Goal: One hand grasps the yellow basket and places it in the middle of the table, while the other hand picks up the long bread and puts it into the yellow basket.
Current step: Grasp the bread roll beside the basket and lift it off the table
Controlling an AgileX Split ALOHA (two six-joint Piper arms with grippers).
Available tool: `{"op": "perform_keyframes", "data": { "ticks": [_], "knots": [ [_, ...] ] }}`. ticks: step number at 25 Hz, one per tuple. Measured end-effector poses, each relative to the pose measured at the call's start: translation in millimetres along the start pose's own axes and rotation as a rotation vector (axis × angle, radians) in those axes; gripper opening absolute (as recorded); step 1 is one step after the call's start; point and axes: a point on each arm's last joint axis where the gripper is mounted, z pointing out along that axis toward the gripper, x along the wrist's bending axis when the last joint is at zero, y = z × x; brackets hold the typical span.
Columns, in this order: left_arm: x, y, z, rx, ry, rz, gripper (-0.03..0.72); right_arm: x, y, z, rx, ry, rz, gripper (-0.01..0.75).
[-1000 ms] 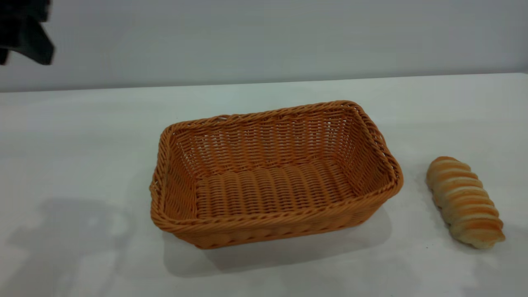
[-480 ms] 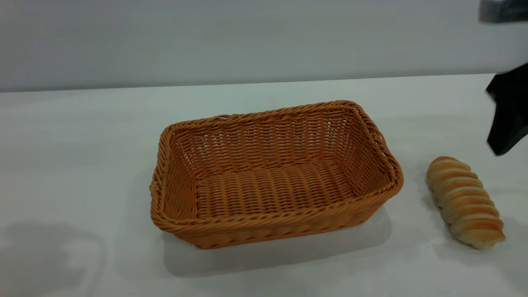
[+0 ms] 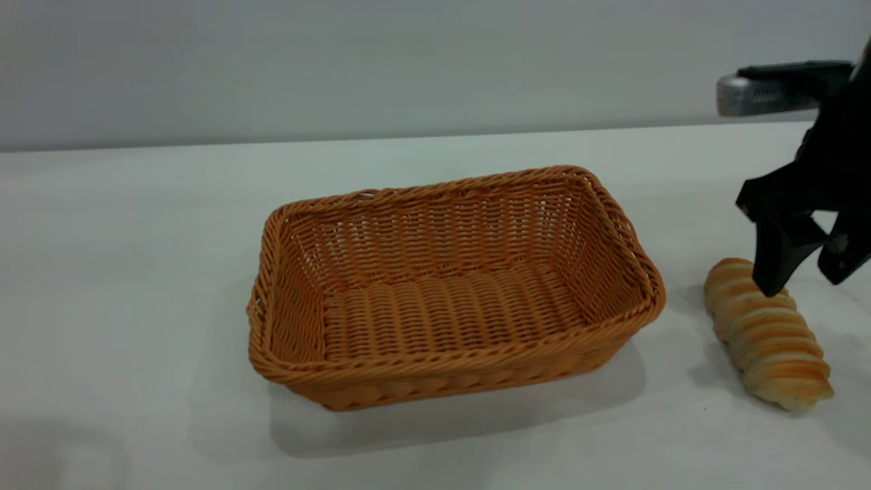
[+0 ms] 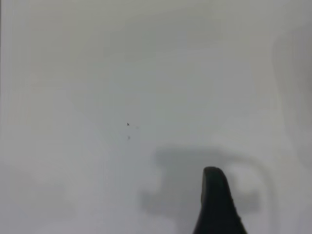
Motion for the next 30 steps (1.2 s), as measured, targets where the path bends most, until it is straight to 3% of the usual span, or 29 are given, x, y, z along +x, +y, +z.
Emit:
{"op": "perform_keyframes", "data": {
  "ticks": [14,27,30],
  "knots": [
    [14.9,-22.1,-64.2,-0.136,-0.024,-0.061,0.536,-3.5,20.2,42.6,0.081,0.009,-0.032,0.591],
    [18.7,-31.6,-73.5,-0.113,-0.010,-0.047,0.536,-5.8,18.8,76.0,0.147,0.012,-0.034,0.589],
    [18.7,-31.6,-73.5,-0.113,-0.010,-0.047,0.536,-6.0,19.9,75.8,0.145,0.010,-0.036,0.545]
  ]
}}
